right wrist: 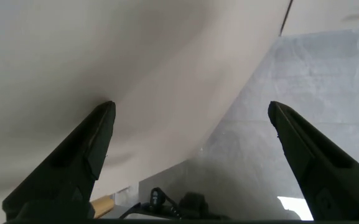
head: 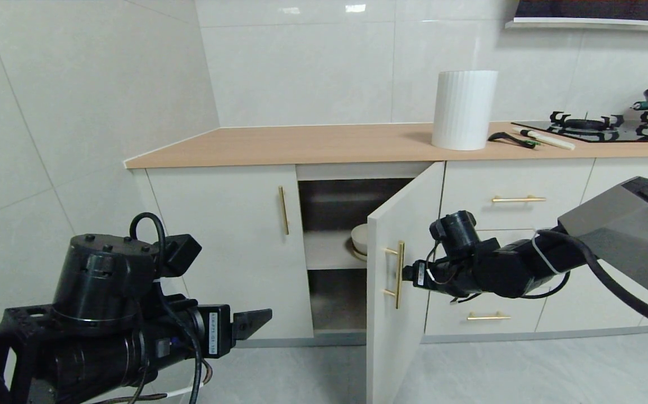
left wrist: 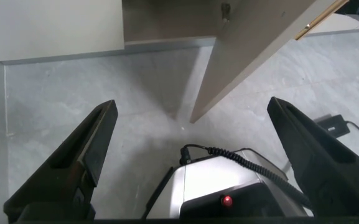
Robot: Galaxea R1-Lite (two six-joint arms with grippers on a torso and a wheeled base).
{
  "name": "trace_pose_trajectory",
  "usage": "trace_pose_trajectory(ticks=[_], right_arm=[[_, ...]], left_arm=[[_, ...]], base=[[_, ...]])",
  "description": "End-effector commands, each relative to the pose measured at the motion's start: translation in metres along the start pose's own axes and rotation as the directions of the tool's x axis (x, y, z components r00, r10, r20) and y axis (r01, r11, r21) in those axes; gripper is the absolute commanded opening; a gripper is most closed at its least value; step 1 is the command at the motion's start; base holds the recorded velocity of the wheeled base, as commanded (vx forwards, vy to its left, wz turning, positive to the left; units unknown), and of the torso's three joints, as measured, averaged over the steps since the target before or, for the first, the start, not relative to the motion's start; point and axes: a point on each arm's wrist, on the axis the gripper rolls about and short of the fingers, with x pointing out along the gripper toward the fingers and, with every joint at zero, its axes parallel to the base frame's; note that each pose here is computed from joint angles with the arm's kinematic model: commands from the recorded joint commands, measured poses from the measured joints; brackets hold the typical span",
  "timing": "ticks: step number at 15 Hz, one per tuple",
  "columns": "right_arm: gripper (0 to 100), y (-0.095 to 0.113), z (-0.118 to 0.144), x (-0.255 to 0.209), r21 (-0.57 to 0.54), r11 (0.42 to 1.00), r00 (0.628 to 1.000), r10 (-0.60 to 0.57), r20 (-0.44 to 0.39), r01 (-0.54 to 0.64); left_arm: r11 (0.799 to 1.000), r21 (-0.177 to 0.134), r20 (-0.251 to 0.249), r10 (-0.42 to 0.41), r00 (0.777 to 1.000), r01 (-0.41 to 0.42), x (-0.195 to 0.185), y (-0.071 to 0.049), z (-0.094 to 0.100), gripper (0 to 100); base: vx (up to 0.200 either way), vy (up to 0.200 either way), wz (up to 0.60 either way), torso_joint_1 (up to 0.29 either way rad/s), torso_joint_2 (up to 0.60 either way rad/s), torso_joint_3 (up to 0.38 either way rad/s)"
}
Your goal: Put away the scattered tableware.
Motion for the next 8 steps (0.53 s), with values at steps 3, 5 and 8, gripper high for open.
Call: trace_pose_trajectory(ticks=[3, 5, 8], right_arm=[[100, 0.0002, -0.0003, 0.0028, 0.009, 1.0, 1.0, 0.005, 0.008, -0.005], [100, 0.0013, -0.0001, 0.0048, 0.038, 0.999, 1.0, 0.016, 0.018, -0.016], [100, 0.0048, -0.0009, 0.0049, 0.066, 0.996, 0.999, 0.051, 0.003, -0.051]], left_arm=[[1.0, 0.0, -0.003, 0.002, 1.0, -0.002, 0.0015, 0.0, -0.0001, 100], [1.0, 0.0, -0.003, 0.002, 1.0, -0.002, 0.0019, -0.0002, 0.0002, 100], [1.0, -0.003, 0.0, 0.0, 1.0, 0.0, 0.0021, -0.0006, 0.0013, 100]], base=[[0.2, 0.0, 0.0, -0.001, 0.0, 0.004], [0.2, 0.0, 0.0, 0.007, 0.01, 0.0], [0.2, 0.0, 0.0, 0.001, 0.0, 0.004]])
